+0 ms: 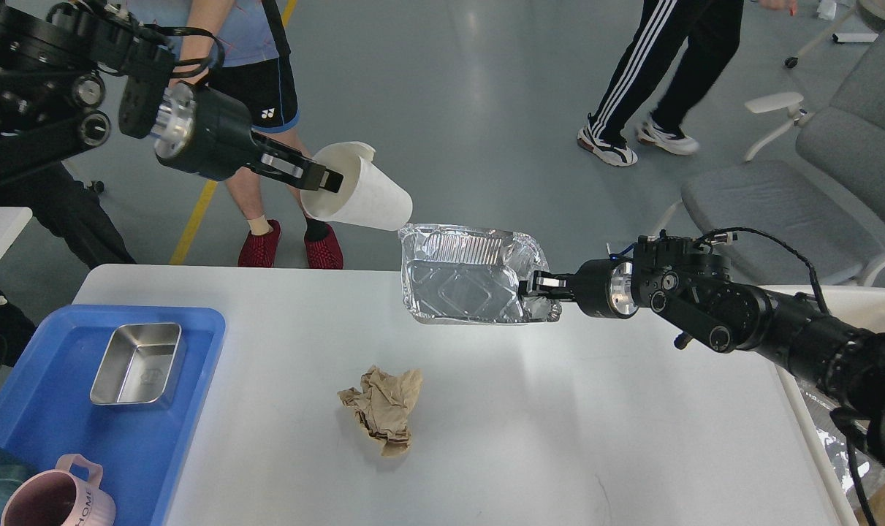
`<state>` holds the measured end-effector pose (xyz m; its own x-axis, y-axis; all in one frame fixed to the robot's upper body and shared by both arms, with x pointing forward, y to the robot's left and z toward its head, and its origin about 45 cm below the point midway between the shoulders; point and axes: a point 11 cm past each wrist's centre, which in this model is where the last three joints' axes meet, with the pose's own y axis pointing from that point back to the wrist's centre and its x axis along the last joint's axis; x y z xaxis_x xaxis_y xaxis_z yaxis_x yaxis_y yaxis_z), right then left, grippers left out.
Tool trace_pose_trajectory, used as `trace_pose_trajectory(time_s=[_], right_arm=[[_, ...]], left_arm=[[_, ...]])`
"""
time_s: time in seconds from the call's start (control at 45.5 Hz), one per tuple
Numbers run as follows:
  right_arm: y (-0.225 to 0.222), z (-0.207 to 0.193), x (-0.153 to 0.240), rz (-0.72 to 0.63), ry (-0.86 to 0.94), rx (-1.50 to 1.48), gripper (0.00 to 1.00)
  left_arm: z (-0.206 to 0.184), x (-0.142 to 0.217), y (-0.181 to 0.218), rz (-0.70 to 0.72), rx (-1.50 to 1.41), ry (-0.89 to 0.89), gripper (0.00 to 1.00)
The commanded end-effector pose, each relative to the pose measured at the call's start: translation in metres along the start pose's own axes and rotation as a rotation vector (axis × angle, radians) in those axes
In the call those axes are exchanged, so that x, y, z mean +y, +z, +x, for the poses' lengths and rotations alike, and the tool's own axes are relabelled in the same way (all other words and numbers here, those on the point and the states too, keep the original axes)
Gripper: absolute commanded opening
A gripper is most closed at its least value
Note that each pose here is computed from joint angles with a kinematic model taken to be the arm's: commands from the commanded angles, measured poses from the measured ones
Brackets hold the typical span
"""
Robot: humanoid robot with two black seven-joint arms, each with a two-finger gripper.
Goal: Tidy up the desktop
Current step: 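Place the paper cup into the held foil tray with the left gripper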
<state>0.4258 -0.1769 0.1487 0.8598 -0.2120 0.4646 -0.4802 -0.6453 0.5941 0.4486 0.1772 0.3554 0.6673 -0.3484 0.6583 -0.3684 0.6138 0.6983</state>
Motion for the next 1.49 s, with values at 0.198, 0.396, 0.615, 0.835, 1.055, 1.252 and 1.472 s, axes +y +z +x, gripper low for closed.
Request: trace_pose_trajectory(time_s=[0.198, 0.396, 0.615, 0.835, 1.055, 1.252, 1.472], right_arm=[[-0.004, 0.000, -0.001, 0.010, -0.003, 0.002, 0.00], [-0.006, 0.002, -0.001, 0.013, 0.000, 0.007, 0.00], [-0.006, 0.003, 0.000, 0.013, 0.002, 0.008, 0.00], [-0.005, 0.003, 0.000, 0.011, 0.003, 0.008, 0.00], [-0.006, 0.003, -0.001, 0.014, 0.002, 0.008, 0.00], [-0.005, 0.004, 0.000, 0.010, 0.004, 0.008, 0.00], [-0.005, 0.004, 0.000, 0.010, 0.004, 0.008, 0.00]], left_arm=[[0.015, -0.083, 0.036, -0.077, 0.031, 0.037, 0.01], [0.010, -0.123, 0.057, -0.105, 0.049, 0.036, 0.01], [0.001, -0.148, 0.070, -0.119, 0.065, 0.024, 0.02], [-0.003, -0.151, 0.069, -0.108, 0.071, 0.007, 0.02], [-0.011, -0.151, 0.046, -0.010, 0.108, -0.030, 0.03], [-0.017, -0.152, 0.041, 0.013, 0.123, -0.044, 0.03], [-0.023, -0.156, 0.038, 0.015, 0.139, -0.040, 0.20]])
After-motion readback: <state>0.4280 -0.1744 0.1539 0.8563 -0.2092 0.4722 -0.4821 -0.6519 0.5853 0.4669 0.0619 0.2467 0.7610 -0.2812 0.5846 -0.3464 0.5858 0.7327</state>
